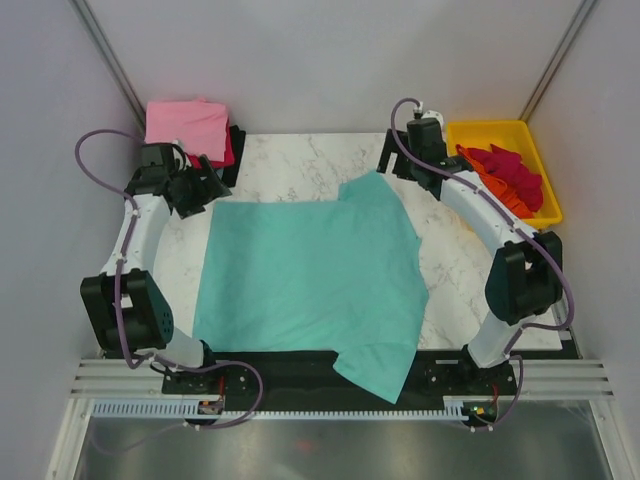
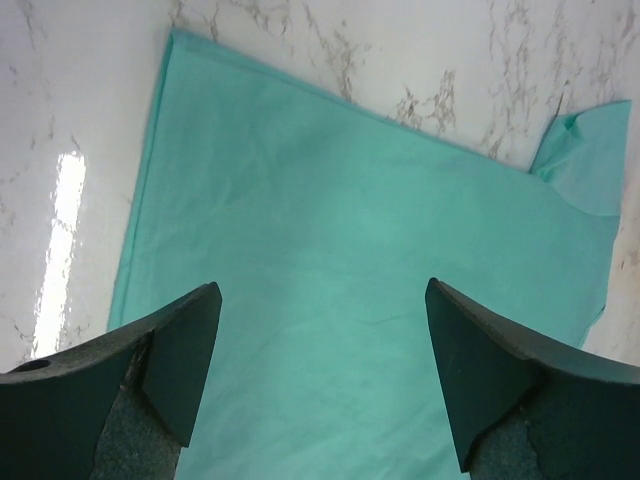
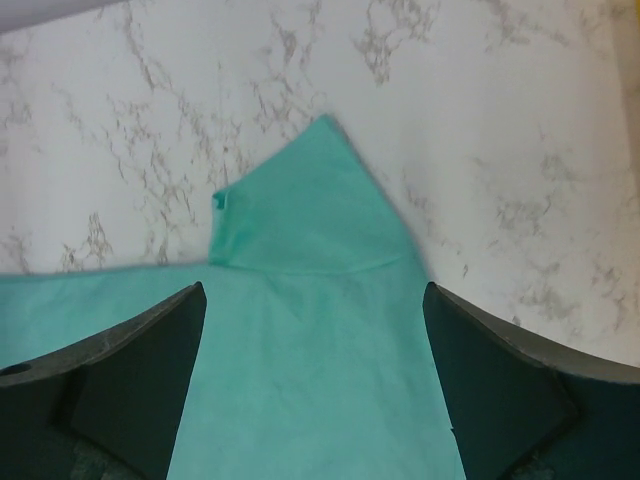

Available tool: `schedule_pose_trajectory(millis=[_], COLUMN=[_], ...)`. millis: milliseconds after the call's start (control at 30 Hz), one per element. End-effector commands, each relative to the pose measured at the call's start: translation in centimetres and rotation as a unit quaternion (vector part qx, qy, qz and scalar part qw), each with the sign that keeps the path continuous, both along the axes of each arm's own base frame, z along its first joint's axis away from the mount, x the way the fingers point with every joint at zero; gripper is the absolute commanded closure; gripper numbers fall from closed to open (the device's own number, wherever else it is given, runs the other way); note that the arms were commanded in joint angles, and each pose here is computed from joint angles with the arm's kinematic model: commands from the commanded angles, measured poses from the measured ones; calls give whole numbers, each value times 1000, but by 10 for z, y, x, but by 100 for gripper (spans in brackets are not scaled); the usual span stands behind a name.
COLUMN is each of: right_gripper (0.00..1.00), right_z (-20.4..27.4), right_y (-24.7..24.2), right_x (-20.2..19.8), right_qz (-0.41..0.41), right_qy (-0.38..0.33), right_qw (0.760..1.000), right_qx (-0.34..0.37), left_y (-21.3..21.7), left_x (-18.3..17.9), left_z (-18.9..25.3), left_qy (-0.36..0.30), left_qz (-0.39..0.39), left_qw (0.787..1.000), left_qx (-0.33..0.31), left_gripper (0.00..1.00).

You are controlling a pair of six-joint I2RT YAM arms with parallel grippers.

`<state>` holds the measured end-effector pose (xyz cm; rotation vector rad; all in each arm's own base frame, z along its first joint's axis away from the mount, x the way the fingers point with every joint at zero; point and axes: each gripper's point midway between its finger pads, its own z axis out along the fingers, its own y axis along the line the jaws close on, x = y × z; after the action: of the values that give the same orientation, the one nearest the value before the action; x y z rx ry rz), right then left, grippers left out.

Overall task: Fold and stack the t-shirts
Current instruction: Flatten the tshirt out

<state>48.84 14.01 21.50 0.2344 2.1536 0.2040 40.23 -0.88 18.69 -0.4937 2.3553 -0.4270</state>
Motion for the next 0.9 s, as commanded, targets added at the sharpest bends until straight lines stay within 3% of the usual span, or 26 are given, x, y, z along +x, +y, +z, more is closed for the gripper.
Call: schedule_pose_trajectory(millis=[0, 100, 233, 567, 700, 867], right_gripper=[2, 3, 3, 5, 5, 4], right_z=[-52, -91, -122, -208, -221, -224], right_y=[26, 30, 28, 9, -12, -25], right_x=[-30, -58, -60, -17, -5, 19], right_qz=[41, 38, 39, 4, -28, -46], right_qy=[53, 101, 132, 202, 211, 209], right_qw=[996, 991, 988, 978, 975, 975], right_qx=[64, 78, 63, 46, 60, 66], left_y=[-2, -6, -3, -4, -13, -33], left_x=[-13, -25, -22, 26, 43, 71], left_z=[-22, -48, -79, -121, -158, -156], left_qy=[8, 31, 73, 117, 151, 135], left_qz=[-2, -2, -3, 0, -16, -39], left_qw=[1000, 999, 997, 993, 988, 990], left_qx=[3, -7, -1, -3, -15, -16], left_gripper=[10, 11, 12, 15, 17, 20])
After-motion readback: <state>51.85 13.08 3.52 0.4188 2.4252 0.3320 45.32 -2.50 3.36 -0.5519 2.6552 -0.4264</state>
